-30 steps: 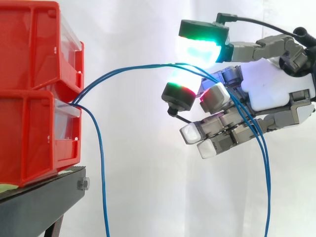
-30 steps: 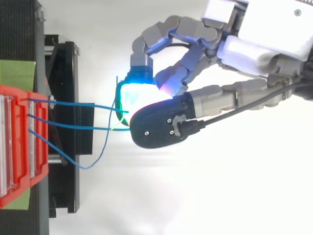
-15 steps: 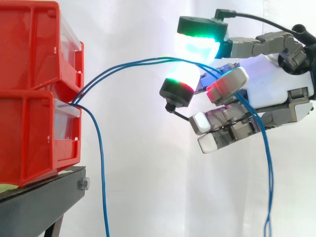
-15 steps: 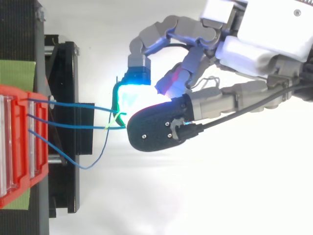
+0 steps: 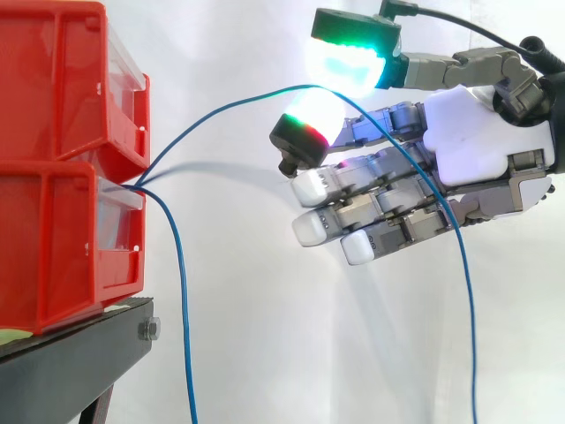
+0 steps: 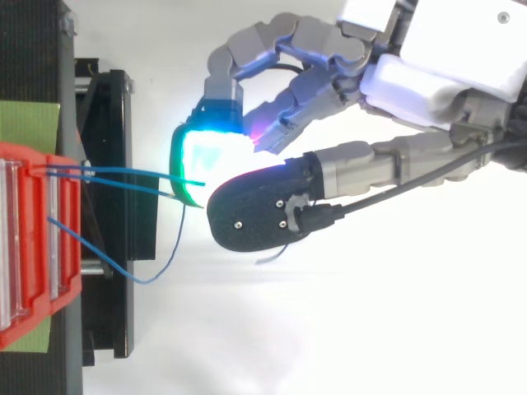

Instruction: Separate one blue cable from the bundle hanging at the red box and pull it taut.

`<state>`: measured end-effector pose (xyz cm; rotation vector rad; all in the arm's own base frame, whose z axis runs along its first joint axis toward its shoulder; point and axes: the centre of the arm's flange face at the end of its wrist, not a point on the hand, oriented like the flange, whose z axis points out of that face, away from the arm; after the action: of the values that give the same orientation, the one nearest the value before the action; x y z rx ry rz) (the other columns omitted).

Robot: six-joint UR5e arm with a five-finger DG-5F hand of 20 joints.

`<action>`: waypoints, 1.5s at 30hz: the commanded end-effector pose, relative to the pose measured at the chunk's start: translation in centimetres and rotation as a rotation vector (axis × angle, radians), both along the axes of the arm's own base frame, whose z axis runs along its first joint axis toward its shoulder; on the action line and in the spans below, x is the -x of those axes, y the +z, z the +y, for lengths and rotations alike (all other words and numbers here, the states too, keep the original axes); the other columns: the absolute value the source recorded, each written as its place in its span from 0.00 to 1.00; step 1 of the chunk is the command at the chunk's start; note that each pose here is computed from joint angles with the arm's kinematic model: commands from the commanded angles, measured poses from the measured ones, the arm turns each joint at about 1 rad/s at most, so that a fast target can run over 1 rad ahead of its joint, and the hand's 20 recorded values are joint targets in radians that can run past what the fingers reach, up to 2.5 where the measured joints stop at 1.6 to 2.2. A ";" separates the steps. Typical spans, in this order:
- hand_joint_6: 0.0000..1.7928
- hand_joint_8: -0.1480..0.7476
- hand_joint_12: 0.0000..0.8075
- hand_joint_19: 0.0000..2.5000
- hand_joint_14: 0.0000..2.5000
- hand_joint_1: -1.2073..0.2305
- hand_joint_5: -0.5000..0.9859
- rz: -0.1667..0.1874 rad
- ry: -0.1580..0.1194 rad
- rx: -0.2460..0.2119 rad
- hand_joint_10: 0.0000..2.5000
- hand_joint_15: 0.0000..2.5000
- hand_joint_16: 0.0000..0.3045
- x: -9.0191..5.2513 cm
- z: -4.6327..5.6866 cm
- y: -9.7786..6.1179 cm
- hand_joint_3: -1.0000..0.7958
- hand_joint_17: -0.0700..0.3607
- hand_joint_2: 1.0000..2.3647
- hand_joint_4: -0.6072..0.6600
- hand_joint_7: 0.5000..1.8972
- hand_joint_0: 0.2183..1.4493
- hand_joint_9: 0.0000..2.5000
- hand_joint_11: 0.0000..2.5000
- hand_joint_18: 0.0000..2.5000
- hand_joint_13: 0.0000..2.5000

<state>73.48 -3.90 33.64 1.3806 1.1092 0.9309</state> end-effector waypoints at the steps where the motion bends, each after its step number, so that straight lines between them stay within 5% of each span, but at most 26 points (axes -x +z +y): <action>1: 0.53 0.44 0.36 0.15 0.00 0.29 0.25 0.000 0.000 0.000 0.00 0.08 0.14 0.0 0.0 0.0 0.50 0.38 0.01 0.47 0.45 0.33 0.24 0.03 0.27 0.27; 7: 0.53 0.43 0.36 0.15 0.00 0.29 0.25 0.001 0.003 0.000 0.00 0.08 0.14 0.0 0.2 0.0 0.50 0.38 0.01 0.47 0.46 0.34 0.23 0.01 0.26 0.26; 22: 0.53 0.51 0.42 0.15 0.01 0.30 0.24 -0.011 -0.006 -0.002 0.00 0.21 0.13 -0.2 0.6 0.0 0.49 0.36 0.01 0.49 0.45 0.34 0.32 0.26 0.26 0.35; 27: 0.53 0.53 0.43 0.17 0.01 0.30 0.24 -0.031 -0.013 -0.020 0.00 0.34 0.11 -0.5 0.6 -0.3 0.49 0.34 0.02 0.49 0.45 0.34 0.35 0.36 0.29 0.41; 31: 0.53 0.54 0.40 0.25 0.01 0.31 0.24 -0.016 -0.011 -0.027 0.00 0.47 0.12 0.1 0.5 -2.8 0.49 0.36 0.02 0.49 0.43 0.35 0.38 0.46 0.33 0.46; 36: 0.53 0.54 0.37 0.28 0.00 0.31 0.24 -0.093 -0.009 -0.050 0.06 0.59 0.13 -0.1 0.7 -4.6 0.49 0.37 0.02 0.50 0.43 0.35 0.39 0.51 0.35 0.49; 38: 0.53 0.54 0.36 0.29 0.10 0.31 0.24 -0.120 -0.009 -0.056 0.12 0.58 0.13 -0.4 0.7 -4.6 0.48 0.37 0.02 0.50 0.42 0.36 0.38 0.50 0.37 0.48; 39: 0.53 0.54 0.37 0.31 0.21 0.31 0.24 -0.115 -0.009 -0.055 0.15 0.56 0.13 -0.3 0.7 -4.7 0.48 0.37 0.02 0.50 0.42 0.36 0.38 0.50 0.37 0.46; 45: 0.54 0.51 0.37 0.39 0.48 0.31 0.24 -0.114 -0.009 -0.055 0.32 0.52 0.13 -0.3 0.7 -4.7 0.48 0.37 0.02 0.50 0.41 0.36 0.36 0.47 0.41 0.43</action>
<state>73.80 -3.19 28.98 1.3590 0.9987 1.0264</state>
